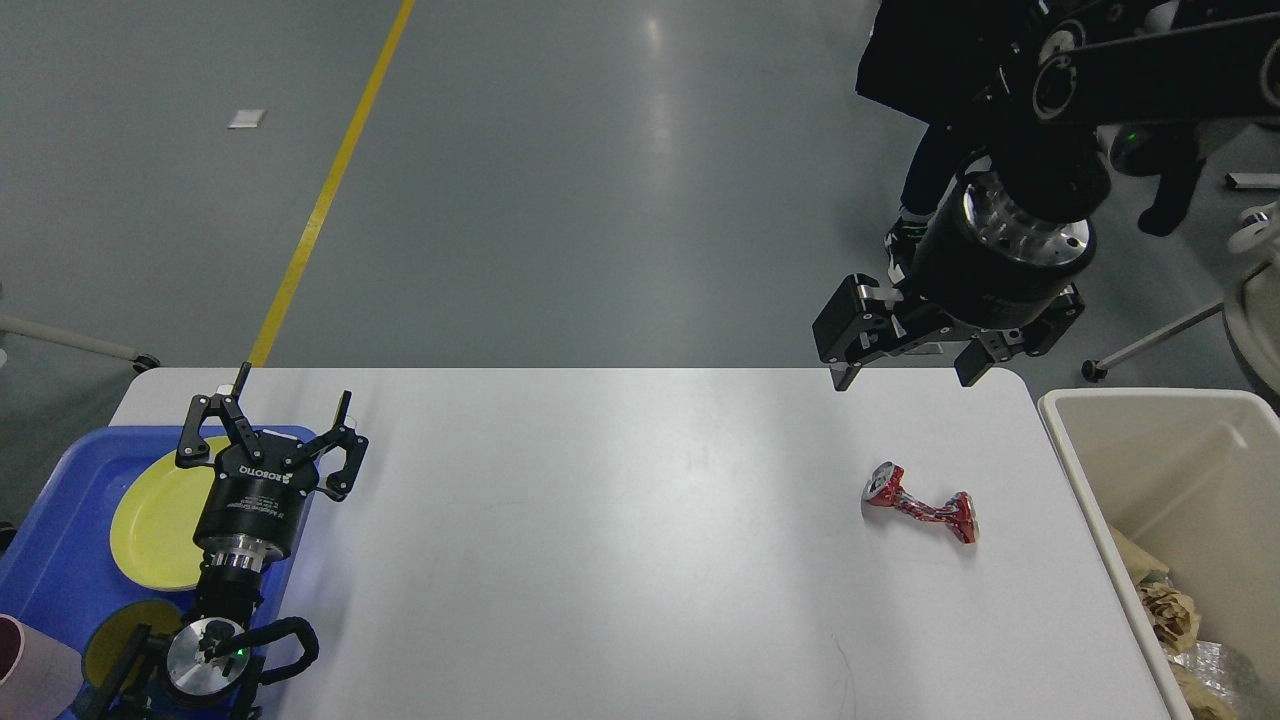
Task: Tidy desktop
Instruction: 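Move the right gripper over the red crushed can and lower it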
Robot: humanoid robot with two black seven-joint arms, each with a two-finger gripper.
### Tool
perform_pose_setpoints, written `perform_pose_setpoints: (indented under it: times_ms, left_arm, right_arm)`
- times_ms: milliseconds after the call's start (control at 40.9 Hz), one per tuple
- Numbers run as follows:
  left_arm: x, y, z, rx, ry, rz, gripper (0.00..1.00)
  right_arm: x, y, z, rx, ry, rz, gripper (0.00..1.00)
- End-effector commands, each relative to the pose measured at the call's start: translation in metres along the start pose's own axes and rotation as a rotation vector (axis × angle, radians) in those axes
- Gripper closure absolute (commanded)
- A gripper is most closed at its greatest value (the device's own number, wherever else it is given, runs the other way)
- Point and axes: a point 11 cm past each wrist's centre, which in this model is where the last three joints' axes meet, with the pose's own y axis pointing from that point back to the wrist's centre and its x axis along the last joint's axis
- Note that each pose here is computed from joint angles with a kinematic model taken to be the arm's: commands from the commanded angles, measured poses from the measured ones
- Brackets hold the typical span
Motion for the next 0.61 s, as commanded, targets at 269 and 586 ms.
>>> perform_pose_setpoints:
  times_ms: [269,586]
  left_arm:
    - [0.0,0.0,0.0,0.0,0.001,0.0,0.04]
    - [0.0,0.0,0.0,0.001,0.0,0.0,0.04]
  right_arm:
    - [0.005,0.006,0.006,0.0,-0.019,0.046,0.0]
    - [0.021,-0.012,0.008,-0.009,-0.028,0.115,0.0]
